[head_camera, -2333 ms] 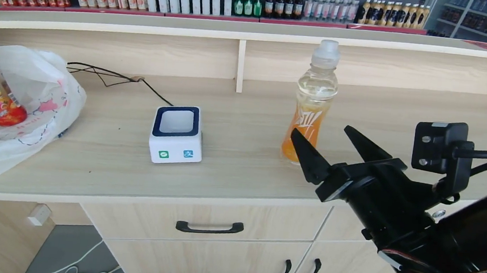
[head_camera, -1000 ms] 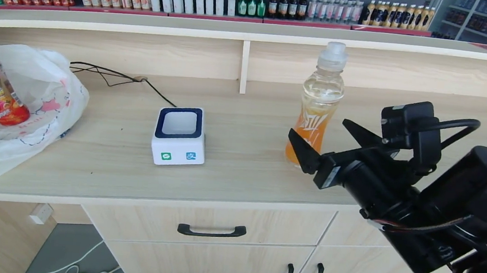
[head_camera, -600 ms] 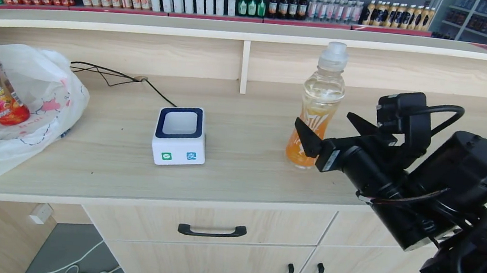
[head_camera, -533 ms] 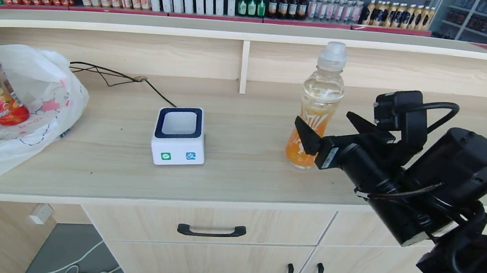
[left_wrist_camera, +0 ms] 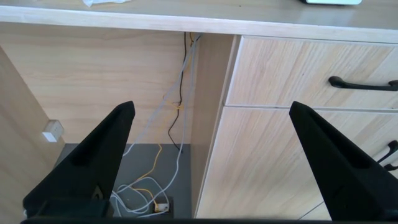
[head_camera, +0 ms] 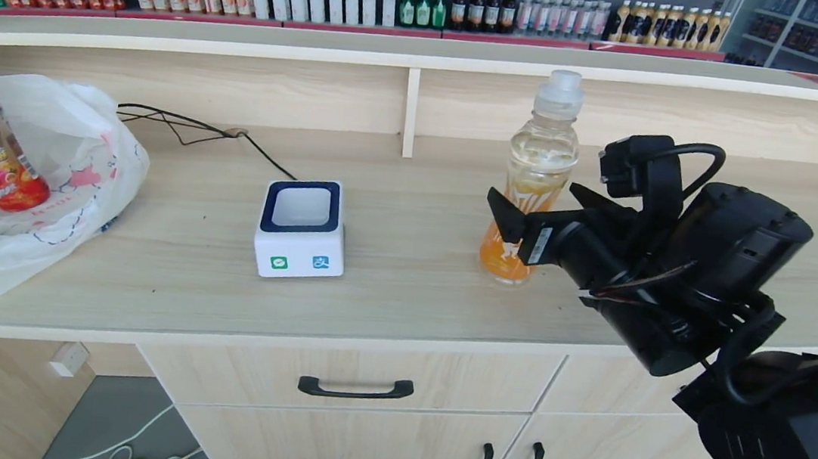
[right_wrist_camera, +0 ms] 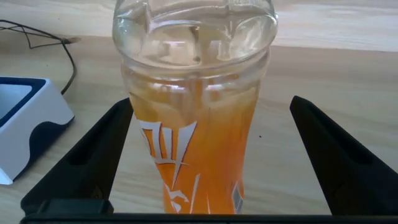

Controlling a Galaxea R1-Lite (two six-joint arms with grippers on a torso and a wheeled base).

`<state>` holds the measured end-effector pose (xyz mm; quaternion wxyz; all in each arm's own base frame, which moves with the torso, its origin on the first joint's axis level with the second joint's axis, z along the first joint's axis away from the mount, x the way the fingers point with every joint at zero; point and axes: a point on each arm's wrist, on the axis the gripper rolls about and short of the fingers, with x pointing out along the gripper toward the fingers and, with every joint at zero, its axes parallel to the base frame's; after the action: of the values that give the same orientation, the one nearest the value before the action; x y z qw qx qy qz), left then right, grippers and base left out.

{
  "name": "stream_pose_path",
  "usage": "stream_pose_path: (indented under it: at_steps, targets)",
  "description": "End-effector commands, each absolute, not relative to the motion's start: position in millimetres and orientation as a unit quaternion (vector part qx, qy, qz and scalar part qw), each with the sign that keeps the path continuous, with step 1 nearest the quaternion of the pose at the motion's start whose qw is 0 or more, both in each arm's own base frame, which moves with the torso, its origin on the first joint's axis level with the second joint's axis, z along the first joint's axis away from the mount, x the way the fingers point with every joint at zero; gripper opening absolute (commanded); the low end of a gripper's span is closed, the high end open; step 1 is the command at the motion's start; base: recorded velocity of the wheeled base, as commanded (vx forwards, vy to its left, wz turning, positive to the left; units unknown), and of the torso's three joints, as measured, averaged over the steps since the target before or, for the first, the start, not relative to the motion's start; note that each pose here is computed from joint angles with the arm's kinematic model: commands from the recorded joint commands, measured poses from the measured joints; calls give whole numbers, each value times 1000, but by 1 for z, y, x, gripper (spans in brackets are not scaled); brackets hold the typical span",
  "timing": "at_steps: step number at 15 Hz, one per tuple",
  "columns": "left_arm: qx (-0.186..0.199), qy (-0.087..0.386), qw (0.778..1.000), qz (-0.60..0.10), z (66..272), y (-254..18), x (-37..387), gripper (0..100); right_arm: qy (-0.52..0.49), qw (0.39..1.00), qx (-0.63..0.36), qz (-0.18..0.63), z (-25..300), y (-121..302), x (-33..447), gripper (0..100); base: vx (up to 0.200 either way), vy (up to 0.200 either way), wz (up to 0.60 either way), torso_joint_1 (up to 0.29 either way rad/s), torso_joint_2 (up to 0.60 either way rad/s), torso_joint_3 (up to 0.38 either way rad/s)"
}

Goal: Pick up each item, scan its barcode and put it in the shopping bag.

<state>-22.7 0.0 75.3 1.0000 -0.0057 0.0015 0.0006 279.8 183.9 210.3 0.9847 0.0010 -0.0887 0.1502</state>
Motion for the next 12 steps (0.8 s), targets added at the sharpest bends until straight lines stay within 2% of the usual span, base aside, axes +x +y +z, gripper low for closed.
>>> stream_pose_path:
  at_steps: [1, 12]
  targets:
    - [-6, 2, 1000, 2, 75, 0, -23, 100, -84, 986, 2, 144, 206, 181, 289, 100, 0, 0, 0, 0, 0, 0]
    - [-6, 2, 1000, 0, 75, 0, -23, 100, -85, 985, -2, 148, 208, 188, 309, 100, 0, 0, 0, 0, 0, 0]
